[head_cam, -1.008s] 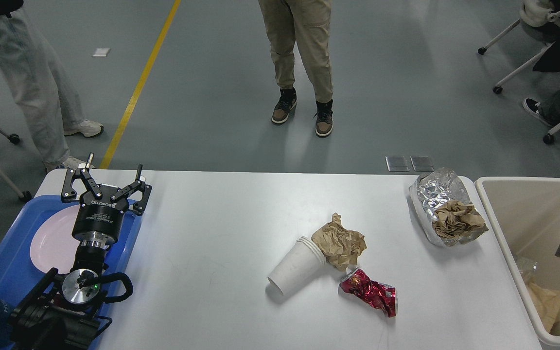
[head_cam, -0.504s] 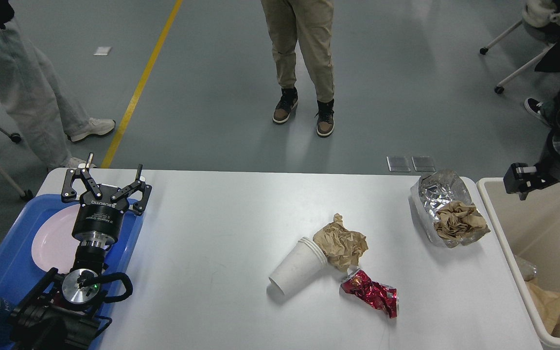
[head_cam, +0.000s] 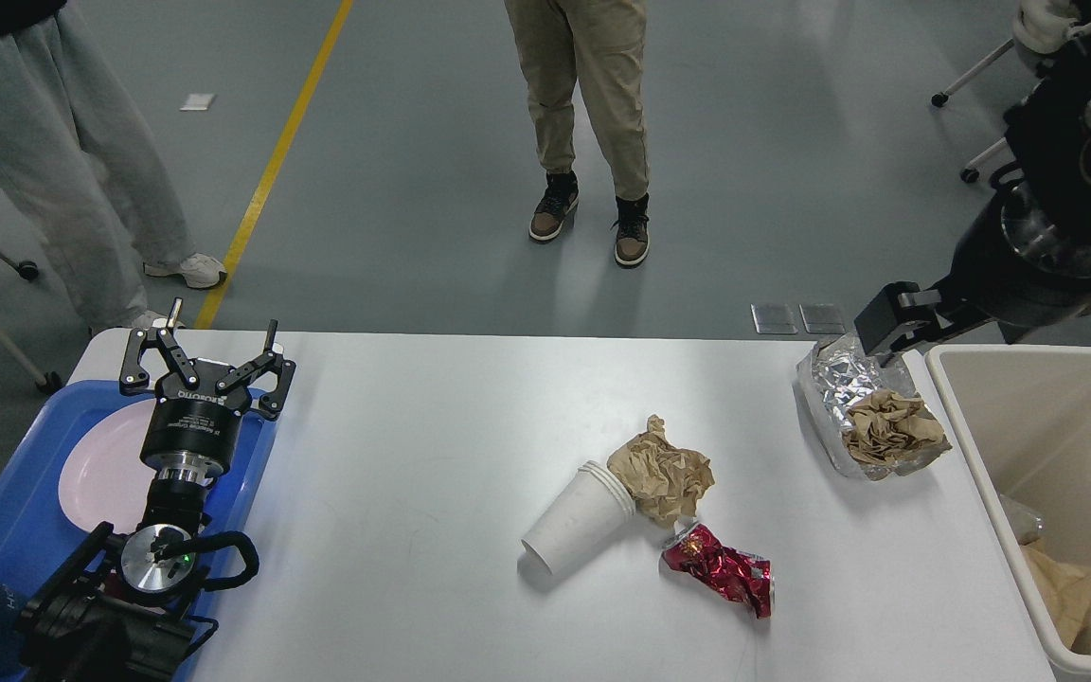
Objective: Tidy desktop
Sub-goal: 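Raise the right gripper and reach to the foil wrapper with paper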
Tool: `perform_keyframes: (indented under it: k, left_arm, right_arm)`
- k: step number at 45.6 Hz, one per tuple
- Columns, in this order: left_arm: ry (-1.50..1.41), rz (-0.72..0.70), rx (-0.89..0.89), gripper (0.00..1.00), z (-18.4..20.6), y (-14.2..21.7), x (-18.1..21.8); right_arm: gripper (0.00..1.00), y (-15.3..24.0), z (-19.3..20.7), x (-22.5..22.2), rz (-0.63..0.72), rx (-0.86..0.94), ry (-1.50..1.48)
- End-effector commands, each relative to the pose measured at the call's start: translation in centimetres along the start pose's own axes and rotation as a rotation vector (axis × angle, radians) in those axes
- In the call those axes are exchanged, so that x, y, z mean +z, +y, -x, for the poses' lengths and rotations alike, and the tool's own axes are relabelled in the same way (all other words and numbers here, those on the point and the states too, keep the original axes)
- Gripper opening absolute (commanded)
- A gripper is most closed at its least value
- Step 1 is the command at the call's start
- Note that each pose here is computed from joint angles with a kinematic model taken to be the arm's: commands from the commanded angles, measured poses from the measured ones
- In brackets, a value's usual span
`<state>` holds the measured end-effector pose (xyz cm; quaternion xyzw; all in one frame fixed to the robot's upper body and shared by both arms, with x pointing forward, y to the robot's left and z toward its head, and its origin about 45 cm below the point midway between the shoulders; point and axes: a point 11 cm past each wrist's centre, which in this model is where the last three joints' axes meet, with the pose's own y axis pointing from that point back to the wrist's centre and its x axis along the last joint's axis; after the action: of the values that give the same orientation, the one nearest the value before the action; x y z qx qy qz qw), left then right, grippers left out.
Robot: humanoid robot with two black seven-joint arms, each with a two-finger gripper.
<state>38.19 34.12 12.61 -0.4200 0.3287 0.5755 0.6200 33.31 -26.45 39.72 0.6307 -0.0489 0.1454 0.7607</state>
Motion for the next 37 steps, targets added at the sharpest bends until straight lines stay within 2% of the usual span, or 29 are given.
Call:
perform_keyframes:
  k: [1,9,16,26,37]
  left_arm:
    - [0.0,0.0,0.0,0.96,0.0,0.0,0.0]
    - [0.0,0.0,-0.002,0.96,0.1,-0.1,0.0]
    - [0.0,0.0,-0.002,0.96,0.1,-0.1,0.0]
    - [0.0,0.0,-0.002,0.96,0.1,-0.1,0.0]
    - [0.0,0.0,0.0,0.96,0.0,0.0,0.0]
  right_arm:
    - [1.0,-0.2,0.1,-0.2,-0.042,-0.003,0.006]
    - [1.0,-0.8,-0.2,0.1,-0.037,0.006,-0.003]
    - [1.0,-3.8,-1.6,0.9,-0.016,0.026,-0.028]
    - [1.0,-12.8,-2.7,2.6,-0.002,0.1,-0.111]
    - [1.0,-23.0,-3.1,2.3,0.049,0.122,-0.114]
